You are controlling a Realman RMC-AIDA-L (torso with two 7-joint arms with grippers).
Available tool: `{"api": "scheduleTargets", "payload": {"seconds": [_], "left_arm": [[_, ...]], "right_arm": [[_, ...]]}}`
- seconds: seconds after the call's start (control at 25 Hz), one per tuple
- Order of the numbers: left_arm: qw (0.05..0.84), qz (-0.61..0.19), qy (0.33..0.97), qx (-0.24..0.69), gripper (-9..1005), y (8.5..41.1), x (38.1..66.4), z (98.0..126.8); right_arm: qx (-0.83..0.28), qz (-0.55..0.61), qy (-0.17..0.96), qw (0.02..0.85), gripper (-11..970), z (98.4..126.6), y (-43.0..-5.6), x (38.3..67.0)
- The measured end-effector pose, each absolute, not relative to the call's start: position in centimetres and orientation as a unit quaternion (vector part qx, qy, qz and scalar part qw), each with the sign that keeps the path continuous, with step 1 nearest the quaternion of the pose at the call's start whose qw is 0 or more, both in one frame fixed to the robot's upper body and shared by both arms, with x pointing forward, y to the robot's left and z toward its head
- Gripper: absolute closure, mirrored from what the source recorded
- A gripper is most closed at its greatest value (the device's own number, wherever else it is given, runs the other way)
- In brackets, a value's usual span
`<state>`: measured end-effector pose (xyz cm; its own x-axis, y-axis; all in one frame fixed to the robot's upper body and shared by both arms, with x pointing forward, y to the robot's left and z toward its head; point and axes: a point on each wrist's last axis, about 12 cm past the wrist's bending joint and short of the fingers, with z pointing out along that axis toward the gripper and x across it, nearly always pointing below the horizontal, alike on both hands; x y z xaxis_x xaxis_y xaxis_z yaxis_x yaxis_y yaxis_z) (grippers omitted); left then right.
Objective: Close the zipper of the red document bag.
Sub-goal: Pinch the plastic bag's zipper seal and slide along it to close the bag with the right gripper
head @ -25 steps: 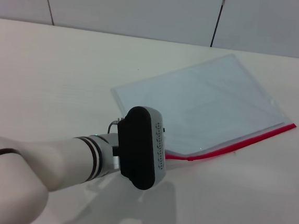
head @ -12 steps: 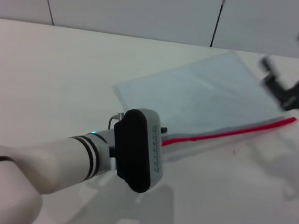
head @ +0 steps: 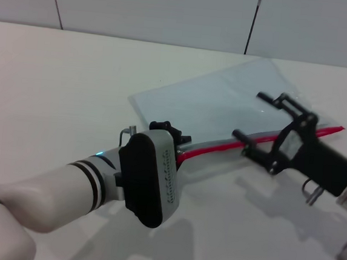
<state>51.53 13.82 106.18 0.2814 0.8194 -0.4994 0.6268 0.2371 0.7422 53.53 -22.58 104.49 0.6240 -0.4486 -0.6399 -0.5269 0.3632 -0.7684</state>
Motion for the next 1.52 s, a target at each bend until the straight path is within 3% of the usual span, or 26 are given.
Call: {"api": "scheduleTargets", "payload": {"seconds": [0.44,1.28,1.52], "left_arm": [[0.525,0.094,0.593,0.603,942,14.0,51.4,106.2],[0.527,0.091,0.586,0.609,944,13.7,51.1,106.2],[0.527,0.091,0.586,0.609,944,13.7,51.1,106.2]], "right_arm": [[-0.646,-0.027,0.406,0.646,247,102.3,-20.6,53.1],[-0.665,-0.052,0.389,0.635,337,101.9,-19.7,53.2],[-0.666,-0.053,0.388,0.635,523,101.9,-19.7,53.2]]}}
